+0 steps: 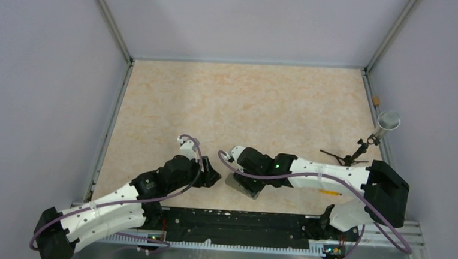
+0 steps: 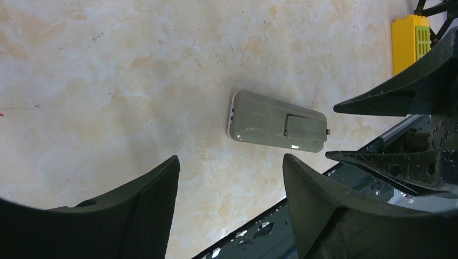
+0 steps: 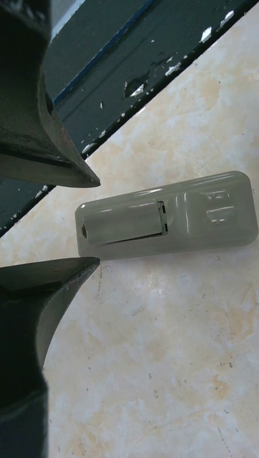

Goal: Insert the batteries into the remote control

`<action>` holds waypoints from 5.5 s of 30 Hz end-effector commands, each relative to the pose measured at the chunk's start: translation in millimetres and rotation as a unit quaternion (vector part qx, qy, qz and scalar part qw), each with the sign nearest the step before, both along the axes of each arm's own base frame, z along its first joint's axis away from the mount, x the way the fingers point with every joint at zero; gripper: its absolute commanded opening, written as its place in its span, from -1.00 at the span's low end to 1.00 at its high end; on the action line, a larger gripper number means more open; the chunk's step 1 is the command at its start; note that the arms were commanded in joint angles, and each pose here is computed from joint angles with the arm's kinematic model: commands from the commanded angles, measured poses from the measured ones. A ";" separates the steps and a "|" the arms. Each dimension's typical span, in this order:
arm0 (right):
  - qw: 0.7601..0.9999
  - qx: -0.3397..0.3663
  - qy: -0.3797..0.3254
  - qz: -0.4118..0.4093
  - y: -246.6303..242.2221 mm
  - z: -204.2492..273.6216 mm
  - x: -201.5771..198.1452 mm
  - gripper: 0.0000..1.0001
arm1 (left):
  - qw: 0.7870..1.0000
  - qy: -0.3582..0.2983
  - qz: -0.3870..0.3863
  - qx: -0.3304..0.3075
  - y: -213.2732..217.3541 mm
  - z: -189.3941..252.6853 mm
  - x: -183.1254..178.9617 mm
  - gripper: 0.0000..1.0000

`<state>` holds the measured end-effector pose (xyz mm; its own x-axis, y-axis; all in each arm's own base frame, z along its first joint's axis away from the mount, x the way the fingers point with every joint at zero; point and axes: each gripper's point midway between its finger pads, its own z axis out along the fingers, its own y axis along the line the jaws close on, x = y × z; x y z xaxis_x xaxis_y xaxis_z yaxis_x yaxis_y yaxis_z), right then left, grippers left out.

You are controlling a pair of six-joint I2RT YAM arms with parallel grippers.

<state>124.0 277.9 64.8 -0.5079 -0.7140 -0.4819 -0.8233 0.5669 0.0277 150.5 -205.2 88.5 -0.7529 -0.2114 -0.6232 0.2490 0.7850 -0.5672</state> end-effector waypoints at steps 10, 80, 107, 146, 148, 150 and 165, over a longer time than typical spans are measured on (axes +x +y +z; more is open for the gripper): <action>0.999 -0.006 0.033 -0.007 -6.8 -17.6 -3.3 0.00 | 1.000 -0.011 -0.007 -0.015 -4.1 3.5 0.9 0.42; 0.997 -0.019 0.062 -0.039 -3.8 6.2 -6.4 -1.00 | 0.999 -0.015 -0.025 -0.018 -11.2 3.3 0.9 0.41; 0.994 -0.034 0.068 -0.085 -3.4 -0.8 3.1 -1.00 | 0.999 -0.025 -0.039 -0.017 -10.4 1.1 -2.3 0.41; 0.992 -0.027 0.064 -0.103 3.6 -0.9 12.4 -1.00 | 0.999 -0.027 -0.042 -0.016 -9.6 0.2 -3.4 0.41; 0.993 -0.023 0.063 -0.102 4.4 1.8 12.5 -1.00 | 0.999 -0.026 -0.042 -0.015 -9.5 -0.8 -3.5 0.41; 0.993 -0.016 0.059 -0.098 5.3 6.3 13.2 -0.96 | 0.999 -0.025 -0.042 -0.014 -9.4 -1.6 -3.7 0.41; 0.993 0.112 0.045 -0.016 34.0 27.4 -11.2 -0.29 | 0.991 0.062 -0.114 -0.021 -23.8 -23.9 -37.5 0.35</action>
<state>123.3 286.4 76.3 -0.6475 -0.5871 -0.4858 -0.7317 0.6571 0.1812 125.1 -219.7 67.7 -0.8200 -0.0753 -0.5674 0.3390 0.7348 -0.5875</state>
